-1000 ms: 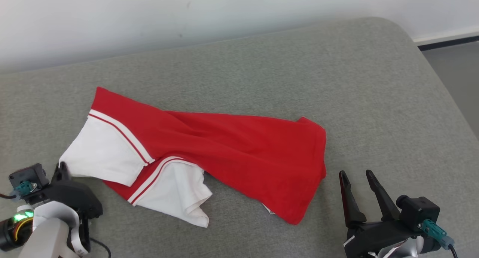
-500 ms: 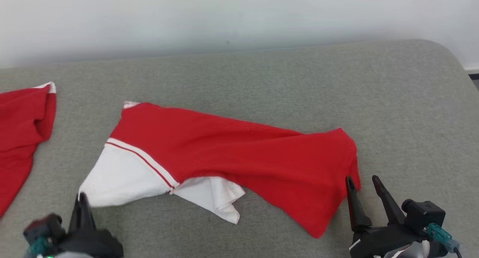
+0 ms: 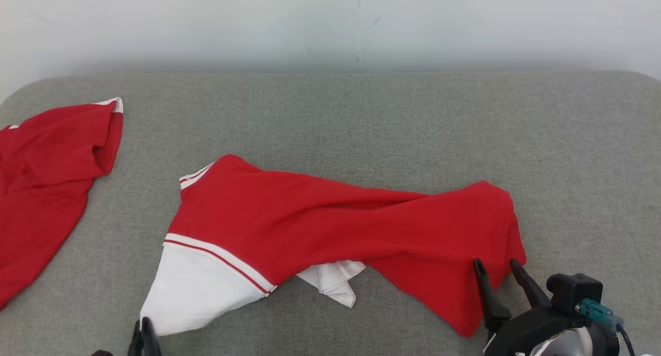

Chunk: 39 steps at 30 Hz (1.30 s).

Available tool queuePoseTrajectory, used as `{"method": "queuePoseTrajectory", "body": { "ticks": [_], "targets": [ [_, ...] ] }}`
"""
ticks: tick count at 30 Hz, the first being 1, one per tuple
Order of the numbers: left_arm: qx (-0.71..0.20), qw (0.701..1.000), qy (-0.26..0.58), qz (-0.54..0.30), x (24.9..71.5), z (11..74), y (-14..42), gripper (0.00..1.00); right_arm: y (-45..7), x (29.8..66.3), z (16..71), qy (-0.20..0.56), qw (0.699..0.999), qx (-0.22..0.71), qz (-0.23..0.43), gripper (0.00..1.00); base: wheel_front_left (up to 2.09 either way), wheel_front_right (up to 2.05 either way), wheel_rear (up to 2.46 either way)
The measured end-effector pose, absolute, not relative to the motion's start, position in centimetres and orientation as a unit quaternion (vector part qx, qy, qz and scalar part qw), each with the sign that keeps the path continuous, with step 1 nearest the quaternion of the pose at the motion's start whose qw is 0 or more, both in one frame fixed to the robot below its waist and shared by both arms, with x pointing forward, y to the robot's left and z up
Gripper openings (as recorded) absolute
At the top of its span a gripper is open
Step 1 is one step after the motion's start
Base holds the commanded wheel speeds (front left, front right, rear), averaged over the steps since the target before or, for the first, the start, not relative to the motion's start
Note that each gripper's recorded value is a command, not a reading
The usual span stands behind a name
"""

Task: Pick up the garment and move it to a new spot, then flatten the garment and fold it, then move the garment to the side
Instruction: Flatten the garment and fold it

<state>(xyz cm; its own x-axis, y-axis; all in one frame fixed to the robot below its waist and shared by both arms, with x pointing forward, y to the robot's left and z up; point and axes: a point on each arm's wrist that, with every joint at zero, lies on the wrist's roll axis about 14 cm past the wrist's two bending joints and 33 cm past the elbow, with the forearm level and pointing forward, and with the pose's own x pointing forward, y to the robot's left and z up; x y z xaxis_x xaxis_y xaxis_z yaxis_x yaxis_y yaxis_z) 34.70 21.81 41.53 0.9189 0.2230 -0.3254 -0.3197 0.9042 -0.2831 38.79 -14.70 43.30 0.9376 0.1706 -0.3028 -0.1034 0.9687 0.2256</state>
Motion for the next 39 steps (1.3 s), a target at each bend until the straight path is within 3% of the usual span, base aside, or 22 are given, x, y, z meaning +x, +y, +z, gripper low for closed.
{"method": "queuePoseTrajectory", "body": {
  "ticks": [13, 14, 16, 18, 19, 28, 39],
  "targets": [
    [-0.145, 0.976, 0.078, 0.140, 34.9, 45.3, 22.4, 1.00, -14.6, 38.6, 41.1, 0.257, 0.958, 0.106, 0.074, 1.00, 0.00, 0.00, 0.00],
    [-0.142, 0.977, 0.073, 0.138, 34.9, 45.6, 22.5, 1.00, -14.5, 38.5, 41.0, 0.261, 0.957, 0.105, 0.075, 0.88, 0.00, 0.00, 0.00],
    [-0.140, 0.980, 0.058, 0.130, 35.1, 46.4, 22.3, 1.00, -14.5, 38.3, 40.9, 0.265, 0.955, 0.105, 0.076, 0.50, 0.00, 0.00, 0.00],
    [-0.137, 0.982, 0.045, 0.125, 35.2, 47.1, 22.1, 1.00, -14.4, 38.3, 40.8, 0.267, 0.955, 0.105, 0.076, 0.30, 0.00, 0.00, 0.00],
    [-0.133, 0.983, 0.041, 0.121, 35.2, 47.4, 21.9, 1.00, -14.5, 38.3, 40.7, 0.268, 0.955, 0.106, 0.075, 0.02, 0.00, 0.00, 0.00],
    [-0.134, 0.985, 0.027, 0.108, 35.5, 48.2, 21.2, 1.00, -14.9, 39.4, 42.0, 0.241, 0.962, 0.111, 0.069, 0.00, 0.00, 0.00, 0.00],
    [-0.141, 0.985, 0.025, 0.097, 36.0, 48.5, 20.4, 1.00, -15.9, 46.4, 48.4, 0.159, 0.985, 0.039, 0.057, 0.00, 0.00, 0.00, 0.00]
  ]
}}
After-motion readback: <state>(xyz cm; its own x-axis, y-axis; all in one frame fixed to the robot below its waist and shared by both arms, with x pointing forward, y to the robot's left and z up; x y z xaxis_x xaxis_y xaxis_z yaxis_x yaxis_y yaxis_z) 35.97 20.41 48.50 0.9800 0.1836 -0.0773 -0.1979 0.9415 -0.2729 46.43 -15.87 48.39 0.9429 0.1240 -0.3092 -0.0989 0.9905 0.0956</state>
